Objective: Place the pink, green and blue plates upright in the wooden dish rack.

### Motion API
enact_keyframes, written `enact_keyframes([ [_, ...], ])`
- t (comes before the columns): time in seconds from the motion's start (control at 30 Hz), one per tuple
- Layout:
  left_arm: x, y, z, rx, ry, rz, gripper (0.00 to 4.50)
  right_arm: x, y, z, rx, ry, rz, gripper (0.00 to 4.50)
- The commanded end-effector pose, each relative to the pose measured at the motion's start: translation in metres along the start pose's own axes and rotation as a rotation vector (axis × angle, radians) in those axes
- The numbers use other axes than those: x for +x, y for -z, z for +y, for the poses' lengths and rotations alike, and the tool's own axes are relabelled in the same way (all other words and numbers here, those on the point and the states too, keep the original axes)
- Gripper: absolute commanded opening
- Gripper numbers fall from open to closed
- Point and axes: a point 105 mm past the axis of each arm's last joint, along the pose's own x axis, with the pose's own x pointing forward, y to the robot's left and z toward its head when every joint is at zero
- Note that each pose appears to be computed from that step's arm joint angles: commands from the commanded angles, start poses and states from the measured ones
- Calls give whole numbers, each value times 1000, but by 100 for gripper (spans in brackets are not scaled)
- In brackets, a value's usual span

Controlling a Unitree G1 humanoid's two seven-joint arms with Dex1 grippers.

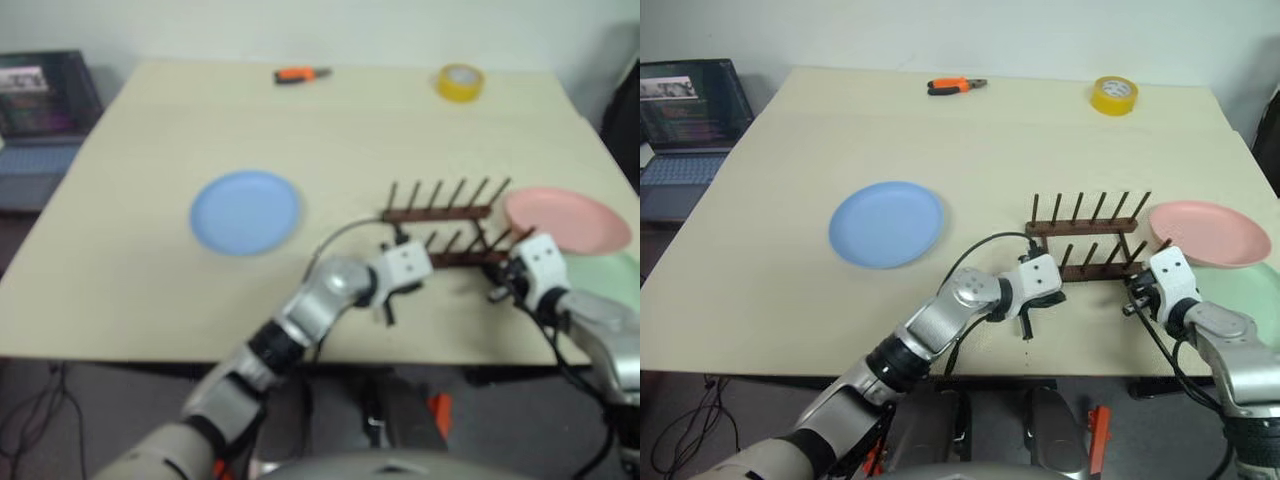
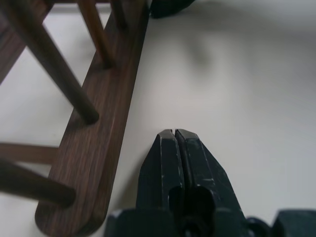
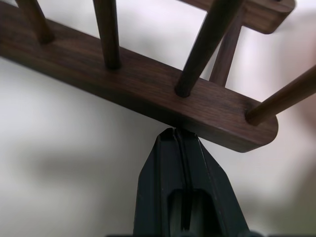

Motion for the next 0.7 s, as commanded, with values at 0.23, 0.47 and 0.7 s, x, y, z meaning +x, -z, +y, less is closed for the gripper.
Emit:
enact_keyframes([
  [0.23,4,1,72,26,-360,-2,9,37,-17,11,-14,4,-78,0],
  [0.47,3,3,82,25,-381,-9,9,54,-32,7,-51,31,-120,0],
  [0.7,6,2,82,51,-384,-23,9,60,-37,7,-55,39,-142,0],
])
